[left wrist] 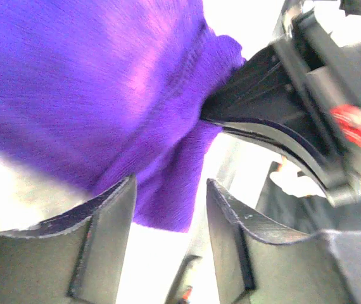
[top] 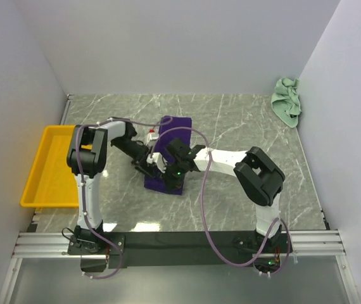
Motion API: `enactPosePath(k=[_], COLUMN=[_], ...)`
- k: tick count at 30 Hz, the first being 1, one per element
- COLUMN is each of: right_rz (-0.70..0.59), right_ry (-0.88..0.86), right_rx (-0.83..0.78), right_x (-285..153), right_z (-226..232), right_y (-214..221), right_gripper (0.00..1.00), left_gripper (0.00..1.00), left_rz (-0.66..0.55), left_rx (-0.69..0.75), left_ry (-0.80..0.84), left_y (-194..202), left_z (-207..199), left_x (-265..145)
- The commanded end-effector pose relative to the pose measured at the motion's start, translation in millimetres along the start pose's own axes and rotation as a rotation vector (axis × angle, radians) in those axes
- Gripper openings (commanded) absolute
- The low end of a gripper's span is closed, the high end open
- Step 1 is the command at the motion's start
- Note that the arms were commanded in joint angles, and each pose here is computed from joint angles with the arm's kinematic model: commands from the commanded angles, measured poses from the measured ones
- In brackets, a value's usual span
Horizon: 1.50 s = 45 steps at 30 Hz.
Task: Roll the towels
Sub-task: Roll the towel
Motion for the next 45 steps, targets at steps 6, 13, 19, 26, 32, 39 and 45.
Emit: enactPosePath(k=[6, 13, 19, 26, 32, 39, 45], right_rz=[0.082, 0.107, 0.12, 0.146, 0.141, 0.143, 0.165], right_ry=[-0.199, -0.263, -0.269, -0.274, -0.266, -0.287, -0.327], right_rx=[0.227, 0.279, 0.295, 0.311, 0.298, 0.293, 0.279], right_x=[-6.1, -2.2, 0.0, 4.4, 9.5, 20.9, 27.6], right_z=[39.0, 34.8, 32.0, 23.2, 6.4, -9.8, -13.0], right_y=[34.0, 38.7, 40.3, 41.7, 28.1, 14.9, 14.2], right_gripper=[0.0, 0.0, 0.0, 0.0, 0.0, 0.0, 0.0], left_gripper=[0.55, 0.41, 0.27, 0.21, 0.17, 0.16, 0.28], left_rz=[-0.329, -0.479, -0.54, -0.555, -0.586, -0.649, -0.625], left_rx=[0.299, 0.154, 0.086, -0.04, -0.166, -0.227, -0.146], left_ry=[-0.22, -0.285, -0.198, -0.296, -0.472, -0.552, -0.493], left_y=[-69.8, -143.0, -180.9, -200.9, -188.5, -169.9, -183.9], left_z=[-27.1, -17.0, -19.0, 18.6, 71.2, 100.1, 92.0], left_x=[-79.9, -84.4, -55.1, -21.2, -50.9, -110.1, -110.5])
Point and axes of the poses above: each gripper's point midway between its finger pads, its own x axis out along the fingers, its own z axis along the line the jaws close on, y = z × x, the point moved 5 cm from there along -x, back along the fingers, and after that the axes turned 8 degrees about -x, right-handed, at the moved point
